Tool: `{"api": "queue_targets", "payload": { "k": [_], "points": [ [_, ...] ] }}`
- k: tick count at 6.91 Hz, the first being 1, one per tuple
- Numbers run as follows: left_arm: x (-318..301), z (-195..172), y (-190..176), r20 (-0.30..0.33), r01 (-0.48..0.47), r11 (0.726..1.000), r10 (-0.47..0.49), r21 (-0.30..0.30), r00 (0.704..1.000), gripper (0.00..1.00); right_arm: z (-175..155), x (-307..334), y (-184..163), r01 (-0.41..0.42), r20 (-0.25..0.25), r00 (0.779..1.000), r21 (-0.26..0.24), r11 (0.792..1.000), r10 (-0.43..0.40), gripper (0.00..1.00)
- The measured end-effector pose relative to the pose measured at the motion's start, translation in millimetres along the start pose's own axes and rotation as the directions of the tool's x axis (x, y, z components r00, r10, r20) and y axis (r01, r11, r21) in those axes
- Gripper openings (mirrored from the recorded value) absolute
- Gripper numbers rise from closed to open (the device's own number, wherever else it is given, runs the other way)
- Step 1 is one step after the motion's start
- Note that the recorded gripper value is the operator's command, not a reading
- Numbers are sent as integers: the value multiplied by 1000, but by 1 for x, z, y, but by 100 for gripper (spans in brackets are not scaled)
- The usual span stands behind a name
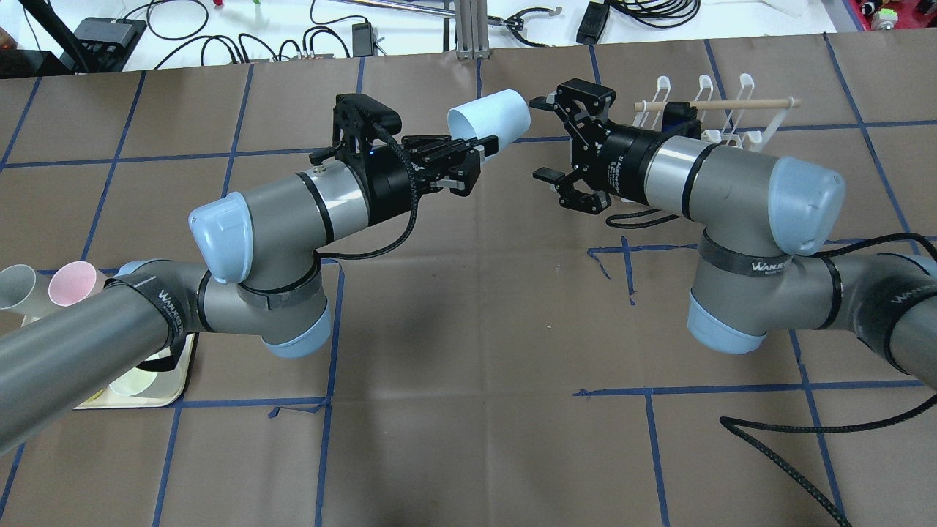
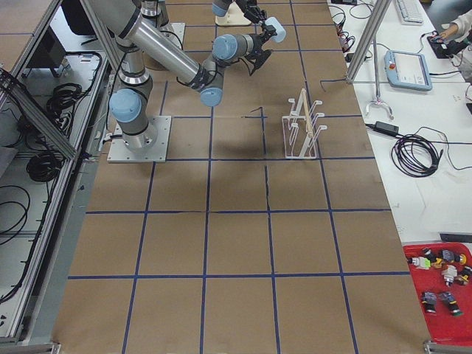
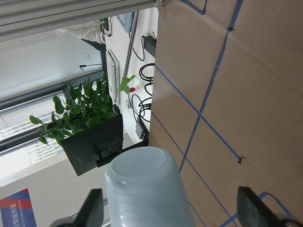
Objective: Transfer IKEA cup to right arm and place on rack
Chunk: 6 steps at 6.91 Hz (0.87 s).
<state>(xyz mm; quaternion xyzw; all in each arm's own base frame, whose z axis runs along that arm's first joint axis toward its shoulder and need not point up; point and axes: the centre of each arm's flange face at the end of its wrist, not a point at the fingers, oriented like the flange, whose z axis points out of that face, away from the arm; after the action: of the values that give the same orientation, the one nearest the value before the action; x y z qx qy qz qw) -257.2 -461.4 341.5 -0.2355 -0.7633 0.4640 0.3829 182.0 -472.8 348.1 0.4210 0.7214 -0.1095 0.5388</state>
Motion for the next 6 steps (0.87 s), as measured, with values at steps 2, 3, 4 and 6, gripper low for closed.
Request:
{"api": "queue_targets", "payload": {
  "k": [2, 3, 4, 6],
  "points": [
    [1, -1, -1, 1, 3, 1000, -3, 2, 1000, 0, 3, -6, 7, 19, 8, 1000, -18, 1000, -19, 96],
    [1, 0, -1, 1, 4, 1000, -4, 2, 1000, 1, 6, -6, 12, 27, 6, 1000, -26, 999, -26, 96],
    [1, -1, -1, 1, 4, 1000, -4, 3, 1000, 1, 7, -8, 15, 32, 7, 999, -29, 999, -32, 96],
    [1, -1, -2, 2, 8, 1000, -8, 3, 1000, 1, 14, -11, 16, 40, 6, 999, -37, 999, -40, 96]
  ]
}}
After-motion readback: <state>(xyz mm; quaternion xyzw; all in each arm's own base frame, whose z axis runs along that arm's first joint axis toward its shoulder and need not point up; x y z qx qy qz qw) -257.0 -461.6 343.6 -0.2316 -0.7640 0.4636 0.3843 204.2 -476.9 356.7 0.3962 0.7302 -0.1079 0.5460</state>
